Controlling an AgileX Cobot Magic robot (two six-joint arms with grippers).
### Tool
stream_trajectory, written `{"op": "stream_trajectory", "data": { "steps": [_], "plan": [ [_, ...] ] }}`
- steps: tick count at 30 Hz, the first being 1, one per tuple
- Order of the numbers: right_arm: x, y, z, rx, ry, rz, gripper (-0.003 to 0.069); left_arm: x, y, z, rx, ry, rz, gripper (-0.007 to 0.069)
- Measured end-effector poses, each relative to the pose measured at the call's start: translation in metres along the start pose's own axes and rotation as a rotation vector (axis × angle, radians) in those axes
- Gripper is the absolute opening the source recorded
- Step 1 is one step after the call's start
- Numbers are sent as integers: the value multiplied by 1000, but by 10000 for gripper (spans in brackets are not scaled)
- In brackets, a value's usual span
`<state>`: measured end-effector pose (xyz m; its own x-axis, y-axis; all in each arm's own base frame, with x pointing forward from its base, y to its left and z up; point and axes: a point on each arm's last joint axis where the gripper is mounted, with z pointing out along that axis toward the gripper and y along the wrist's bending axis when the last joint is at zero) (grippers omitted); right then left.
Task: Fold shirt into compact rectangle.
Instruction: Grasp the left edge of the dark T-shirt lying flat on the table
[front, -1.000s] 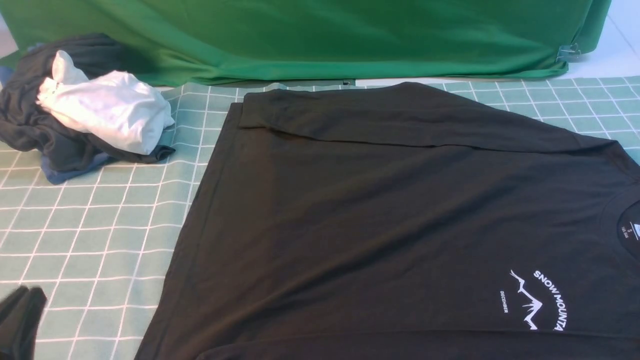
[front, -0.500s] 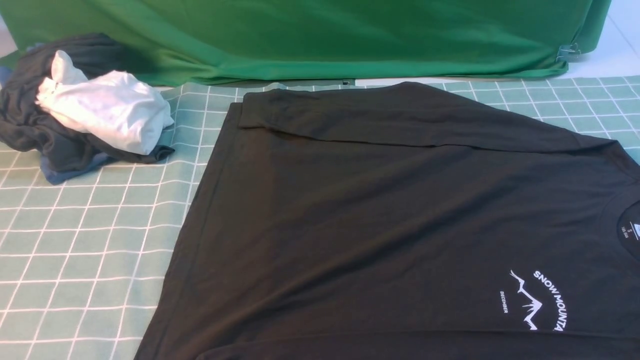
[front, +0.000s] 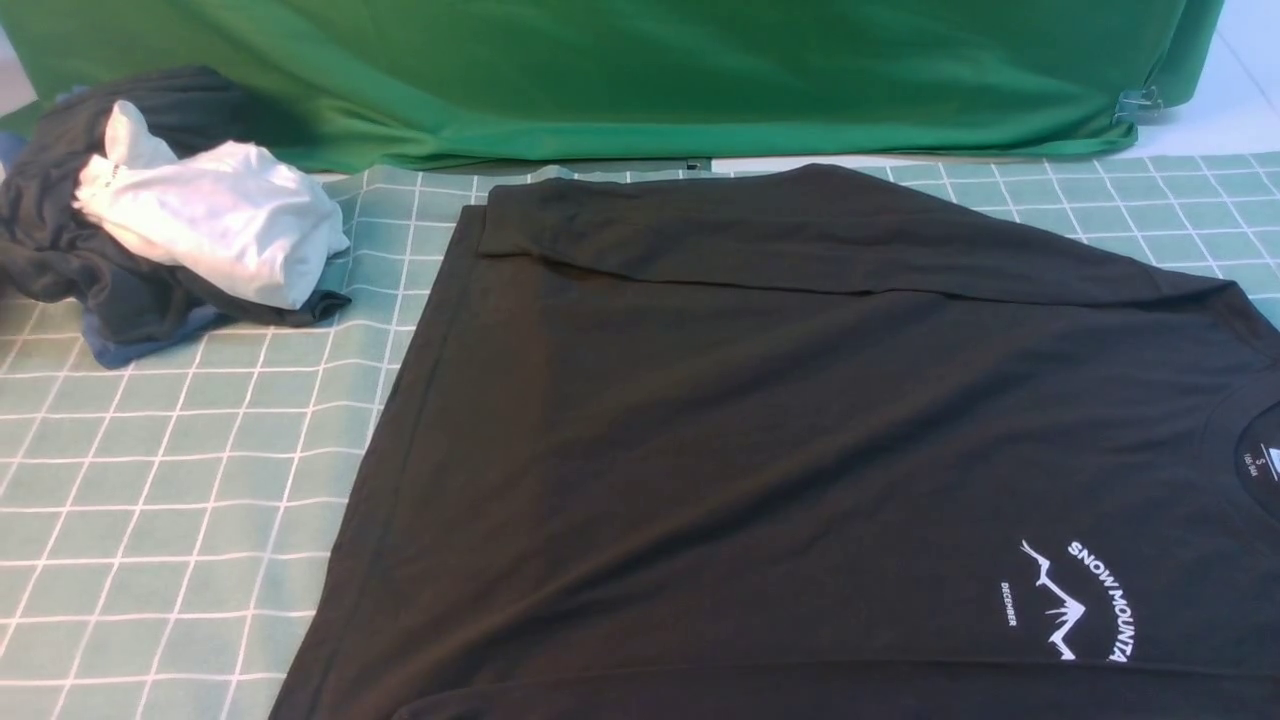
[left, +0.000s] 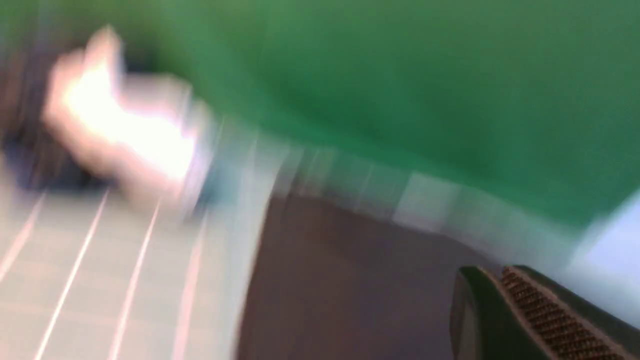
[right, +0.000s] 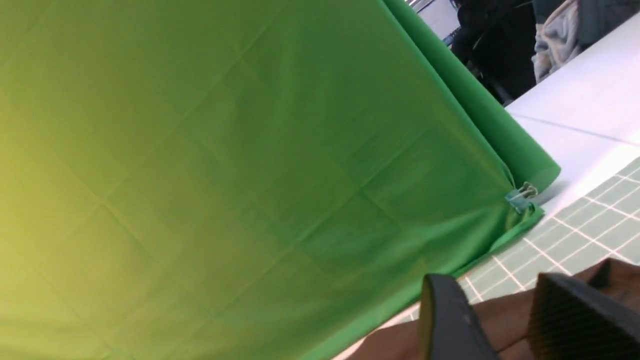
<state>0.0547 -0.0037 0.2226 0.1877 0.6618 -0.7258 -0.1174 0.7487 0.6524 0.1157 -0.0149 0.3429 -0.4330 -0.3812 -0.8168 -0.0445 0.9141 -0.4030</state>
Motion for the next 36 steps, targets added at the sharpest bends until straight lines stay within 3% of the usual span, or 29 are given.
{"op": "stream_trajectory", "data": {
  "steps": [2,4,7,11,16,20,24,29,34,36],
  "plan": [
    [-3,1,0,-14,-30,29,240,21,4,39,-18,411,55,15],
    [-3,2,0,-14,-26,79,223,36,7,60,-3,602,50,15],
    [-13,16,0,-34,42,55,158,57,11,77,17,769,33,7],
    [-51,62,4,-123,144,-193,41,87,12,82,-5,902,95,2],
    [-74,99,36,-112,411,-400,25,114,6,78,-67,1000,194,2],
    [-66,107,70,-64,726,-551,22,122,-4,80,-54,1008,251,1],
    [-43,98,98,9,1031,-604,22,124,-5,85,-53,995,273,4],
    [-27,87,107,58,1182,-599,23,122,-2,88,-65,966,324,34],
    [-24,85,110,64,1200,-601,27,117,2,93,-84,903,424,144],
    [-25,86,111,59,1185,-604,28,115,1,96,-74,862,435,225]
  ]
}}
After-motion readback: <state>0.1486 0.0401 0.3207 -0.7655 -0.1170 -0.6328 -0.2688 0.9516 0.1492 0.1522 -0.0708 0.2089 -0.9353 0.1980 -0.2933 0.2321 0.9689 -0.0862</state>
